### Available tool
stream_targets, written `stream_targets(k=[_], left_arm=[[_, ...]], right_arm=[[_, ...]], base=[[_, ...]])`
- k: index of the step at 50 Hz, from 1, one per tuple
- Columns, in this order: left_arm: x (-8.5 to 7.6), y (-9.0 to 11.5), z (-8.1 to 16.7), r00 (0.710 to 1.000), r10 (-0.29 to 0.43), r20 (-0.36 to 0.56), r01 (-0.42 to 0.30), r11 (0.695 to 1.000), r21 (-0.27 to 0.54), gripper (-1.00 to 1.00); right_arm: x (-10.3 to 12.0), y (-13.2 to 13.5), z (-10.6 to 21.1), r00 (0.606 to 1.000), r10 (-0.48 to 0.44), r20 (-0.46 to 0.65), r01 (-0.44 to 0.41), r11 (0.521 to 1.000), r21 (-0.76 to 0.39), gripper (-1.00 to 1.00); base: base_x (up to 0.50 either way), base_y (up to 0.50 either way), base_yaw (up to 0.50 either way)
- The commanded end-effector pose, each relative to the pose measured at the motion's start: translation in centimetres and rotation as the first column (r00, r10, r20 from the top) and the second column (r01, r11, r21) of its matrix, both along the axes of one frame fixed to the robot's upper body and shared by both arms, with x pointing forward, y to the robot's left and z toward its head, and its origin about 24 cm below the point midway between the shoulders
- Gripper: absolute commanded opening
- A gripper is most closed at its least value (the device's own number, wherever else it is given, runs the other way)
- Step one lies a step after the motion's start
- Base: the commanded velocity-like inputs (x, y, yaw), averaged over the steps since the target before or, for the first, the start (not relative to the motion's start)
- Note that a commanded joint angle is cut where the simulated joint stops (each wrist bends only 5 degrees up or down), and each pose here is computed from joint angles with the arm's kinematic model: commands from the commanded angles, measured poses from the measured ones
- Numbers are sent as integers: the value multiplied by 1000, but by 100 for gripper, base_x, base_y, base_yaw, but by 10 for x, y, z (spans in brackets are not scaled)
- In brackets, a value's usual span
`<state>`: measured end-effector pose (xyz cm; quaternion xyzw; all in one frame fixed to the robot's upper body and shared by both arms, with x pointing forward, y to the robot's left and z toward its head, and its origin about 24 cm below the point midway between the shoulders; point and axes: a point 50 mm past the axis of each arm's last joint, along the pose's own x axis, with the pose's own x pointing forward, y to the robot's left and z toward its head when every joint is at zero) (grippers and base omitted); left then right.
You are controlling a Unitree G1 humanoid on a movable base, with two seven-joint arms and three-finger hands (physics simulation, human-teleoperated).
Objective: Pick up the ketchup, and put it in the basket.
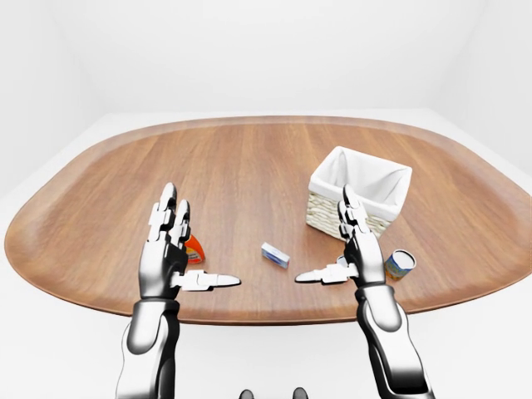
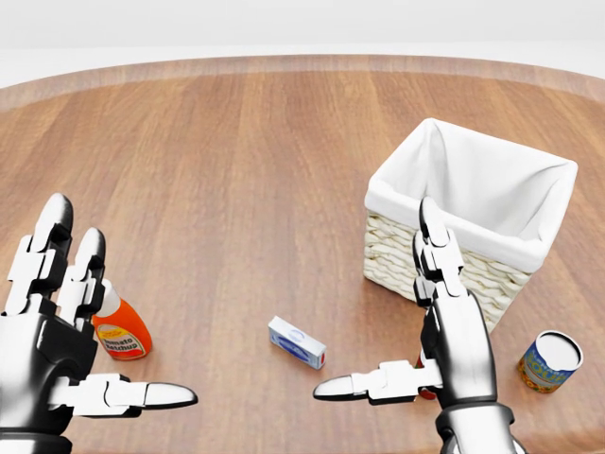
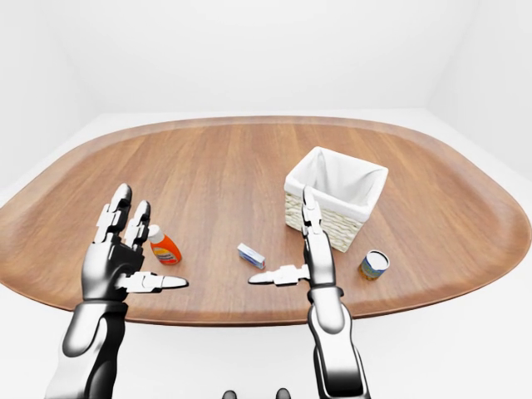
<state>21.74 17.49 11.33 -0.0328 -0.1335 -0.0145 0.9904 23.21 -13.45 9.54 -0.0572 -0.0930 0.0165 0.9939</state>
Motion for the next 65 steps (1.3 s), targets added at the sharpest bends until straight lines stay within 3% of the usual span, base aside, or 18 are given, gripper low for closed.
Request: stream_targets(k=[1,8,26,36,37,38,65], left_arm=[[0,-1,0,1000,3,0,-3,1000,4,100],[0,-2,-4,1000,-3,-19,4,1000,10,100],[0,-3,-4,1000,-6,-20,7,1000,11,100],[-4,-3,4,1000,2,14,-3,999,34,100],[-10,64,-11,972,224,-68,-217,971,96,100],[-11,69,-12,967,243,-70,-236,967,100,100],[-8,93,-22,943,322,-88,-310,942,128,100]], right_arm=[[1,2,1,1000,-8,8,8,1000,-8,100],[-5,4,1,999,36,4,-36,999,-8,100],[-4,4,2,1000,29,6,-29,999,-12,100],[-4,0,3,1000,3,14,-2,1000,-11,100],[-4,-8,-7,999,-14,-34,14,1000,5,100],[-4,-9,-7,999,-15,-32,15,1000,8,100],[-5,-9,-10,999,-18,-47,19,1000,10,100]], base=[[0,0,0],[6,0,0],[50,0,0],[0,0,0],[0,0,0],[0,0,0],[0,0,0]])
